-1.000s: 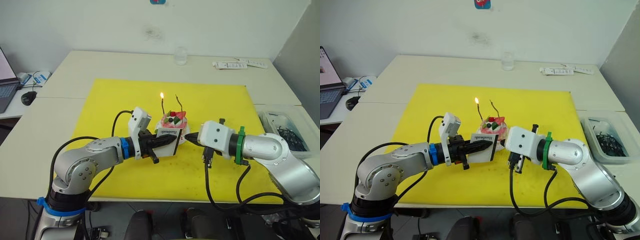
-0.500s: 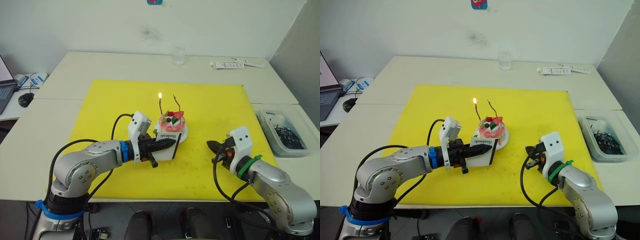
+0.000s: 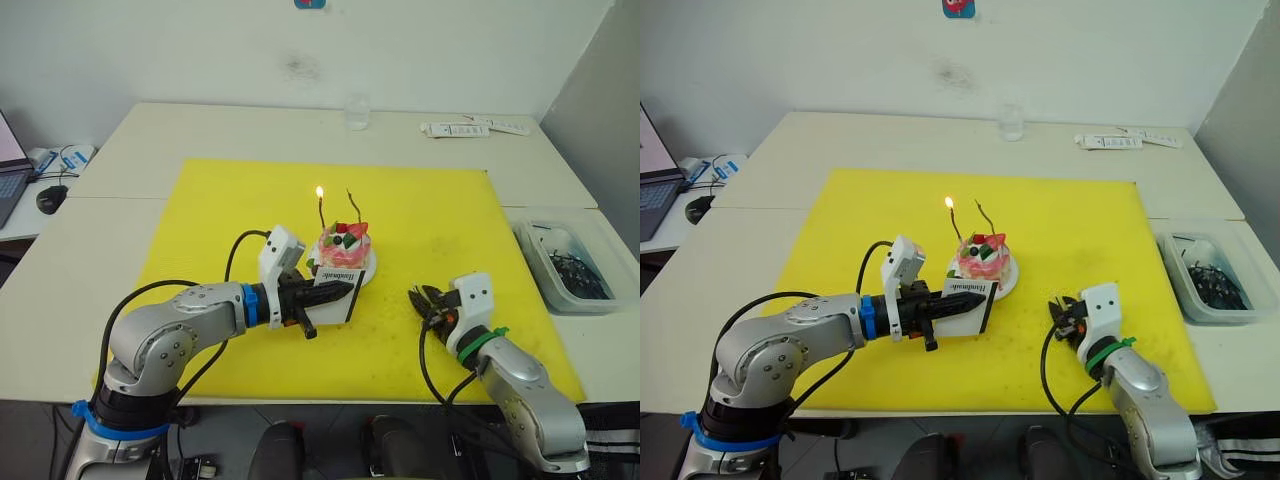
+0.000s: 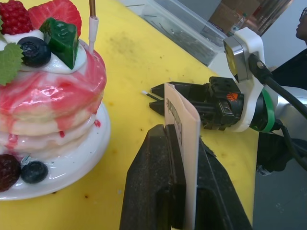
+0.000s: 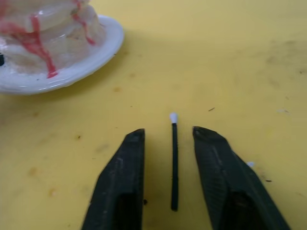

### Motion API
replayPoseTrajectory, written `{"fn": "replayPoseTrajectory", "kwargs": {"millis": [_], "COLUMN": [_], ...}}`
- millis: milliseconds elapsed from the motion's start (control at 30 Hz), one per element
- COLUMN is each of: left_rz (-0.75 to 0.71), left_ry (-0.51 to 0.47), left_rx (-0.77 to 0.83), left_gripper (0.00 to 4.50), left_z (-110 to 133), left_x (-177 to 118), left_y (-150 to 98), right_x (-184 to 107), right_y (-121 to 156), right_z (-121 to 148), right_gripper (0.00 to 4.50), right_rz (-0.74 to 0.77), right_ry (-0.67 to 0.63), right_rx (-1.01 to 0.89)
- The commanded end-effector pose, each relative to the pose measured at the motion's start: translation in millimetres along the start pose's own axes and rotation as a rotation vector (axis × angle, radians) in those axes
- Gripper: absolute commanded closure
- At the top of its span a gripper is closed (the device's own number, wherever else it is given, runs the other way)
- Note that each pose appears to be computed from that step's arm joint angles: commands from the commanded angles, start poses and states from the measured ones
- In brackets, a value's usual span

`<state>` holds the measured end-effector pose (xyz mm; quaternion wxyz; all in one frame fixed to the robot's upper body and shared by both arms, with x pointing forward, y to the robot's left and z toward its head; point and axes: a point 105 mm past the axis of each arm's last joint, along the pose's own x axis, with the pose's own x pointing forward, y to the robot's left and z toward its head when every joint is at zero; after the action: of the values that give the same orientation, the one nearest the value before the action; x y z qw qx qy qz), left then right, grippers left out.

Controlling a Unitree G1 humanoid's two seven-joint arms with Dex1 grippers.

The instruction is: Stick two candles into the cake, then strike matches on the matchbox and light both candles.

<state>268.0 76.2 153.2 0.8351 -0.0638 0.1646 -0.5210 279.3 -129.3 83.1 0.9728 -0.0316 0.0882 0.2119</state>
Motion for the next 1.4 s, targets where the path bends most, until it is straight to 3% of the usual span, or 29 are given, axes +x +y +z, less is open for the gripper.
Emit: {"fn": "replayPoseTrajectory", "kwargs": {"millis": [33, 533, 800, 1100, 1400], "left_rz": [-0.034, -0.049, -0.051, -0.047, -0.038], "left_ry": [-0.025, -0.021, -0.018, -0.019, -0.045], "left_rx": [0.051, 0.061, 0.062, 0.058, 0.016], "left_gripper": [4.50, 4.50, 4.50, 4.50, 4.50], "left_z": [8.3, 10.7, 10.1, 9.7, 14.6], "left_x": [0.0, 0.5, 0.9, 2.0, 7.5], "left_y": [-10.8, -11.9, -12.9, -11.8, -6.8], "right_x": [-2.7, 1.4, 3.4, 3.2, -20.8], "right_y": [-0.2, -12.6, -1.0, 2.9, 29.6], "right_z": [2.2, -9.4, -16.6, -2.2, 71.3], "right_gripper": [1.82, 1.82, 4.48, 4.48, 4.48], "right_rz": [-0.003, -0.140, -0.130, -0.097, 0.156], "right_ry": [-0.041, -0.023, 0.020, -0.032, -0.149], "right_rx": [-0.076, -0.071, -0.054, -0.060, -0.287]}}
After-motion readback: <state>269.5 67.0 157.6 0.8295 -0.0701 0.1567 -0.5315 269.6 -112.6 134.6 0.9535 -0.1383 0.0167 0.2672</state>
